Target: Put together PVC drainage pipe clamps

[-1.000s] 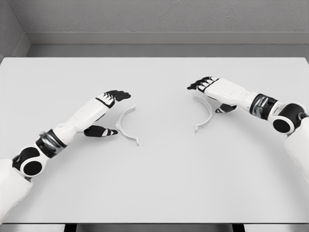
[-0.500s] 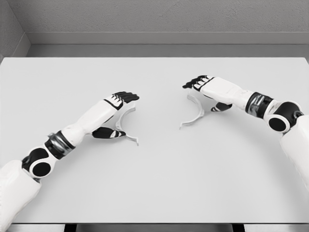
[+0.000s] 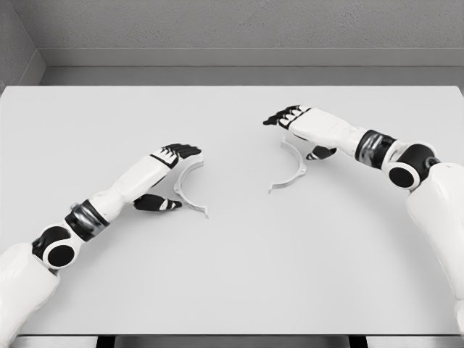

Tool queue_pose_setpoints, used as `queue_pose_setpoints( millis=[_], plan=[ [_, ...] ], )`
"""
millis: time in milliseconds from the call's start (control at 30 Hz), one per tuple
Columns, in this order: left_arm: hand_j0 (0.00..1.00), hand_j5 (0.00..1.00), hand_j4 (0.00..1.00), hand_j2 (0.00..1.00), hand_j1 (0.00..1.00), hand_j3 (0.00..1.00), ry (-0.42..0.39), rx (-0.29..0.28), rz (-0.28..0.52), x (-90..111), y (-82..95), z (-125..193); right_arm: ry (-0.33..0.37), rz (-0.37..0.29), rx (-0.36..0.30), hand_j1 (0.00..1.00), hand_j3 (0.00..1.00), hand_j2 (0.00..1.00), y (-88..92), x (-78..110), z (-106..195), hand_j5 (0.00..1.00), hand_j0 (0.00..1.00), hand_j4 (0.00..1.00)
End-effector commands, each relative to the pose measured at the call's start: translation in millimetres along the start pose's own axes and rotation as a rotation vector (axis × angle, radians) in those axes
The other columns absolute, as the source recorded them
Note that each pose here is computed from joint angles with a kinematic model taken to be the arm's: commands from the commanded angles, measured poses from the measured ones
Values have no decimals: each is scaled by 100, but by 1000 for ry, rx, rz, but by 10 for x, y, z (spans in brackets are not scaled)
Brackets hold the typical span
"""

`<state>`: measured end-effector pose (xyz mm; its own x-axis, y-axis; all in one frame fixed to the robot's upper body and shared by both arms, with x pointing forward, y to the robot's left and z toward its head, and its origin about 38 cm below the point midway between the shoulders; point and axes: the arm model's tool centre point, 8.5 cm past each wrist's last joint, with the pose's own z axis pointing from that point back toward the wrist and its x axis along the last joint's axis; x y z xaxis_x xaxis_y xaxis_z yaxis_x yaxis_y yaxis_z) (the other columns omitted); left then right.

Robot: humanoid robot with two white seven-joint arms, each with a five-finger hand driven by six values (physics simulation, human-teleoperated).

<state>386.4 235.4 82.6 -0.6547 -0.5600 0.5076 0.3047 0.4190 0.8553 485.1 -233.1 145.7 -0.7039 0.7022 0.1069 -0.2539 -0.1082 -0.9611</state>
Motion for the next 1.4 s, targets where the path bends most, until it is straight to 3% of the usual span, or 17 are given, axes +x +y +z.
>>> queue_pose_setpoints(
  millis=[0, 267, 667, 1067, 1367],
  plan=[
    [100, 100, 100, 100, 100, 100, 6, 4, 11, -14, -17, -1, 2, -8, 0, 100, 100, 100, 15, -3, -8, 100, 100, 100],
    [100, 100, 100, 100, 100, 100, -5, 16, 11, 12, 7, -56, 17, -16, 14, 100, 100, 100, 38, -63, -18, 100, 100, 100],
    [100, 100, 100, 100, 100, 100, -12, 20, 2, 20, 48, -89, -23, -19, 13, 100, 100, 100, 58, 105, -168, 100, 100, 100],
    [100, 100, 100, 100, 100, 100, -47, 39, 30, 162, -53, -237, -39, 7, 12, 100, 100, 100, -9, 201, -286, 100, 100, 100],
    [100, 100, 100, 100, 100, 100, -58, 41, 31, 214, -106, -305, -74, 14, 13, 100, 100, 100, -18, 373, -437, 100, 100, 100]
  ],
)
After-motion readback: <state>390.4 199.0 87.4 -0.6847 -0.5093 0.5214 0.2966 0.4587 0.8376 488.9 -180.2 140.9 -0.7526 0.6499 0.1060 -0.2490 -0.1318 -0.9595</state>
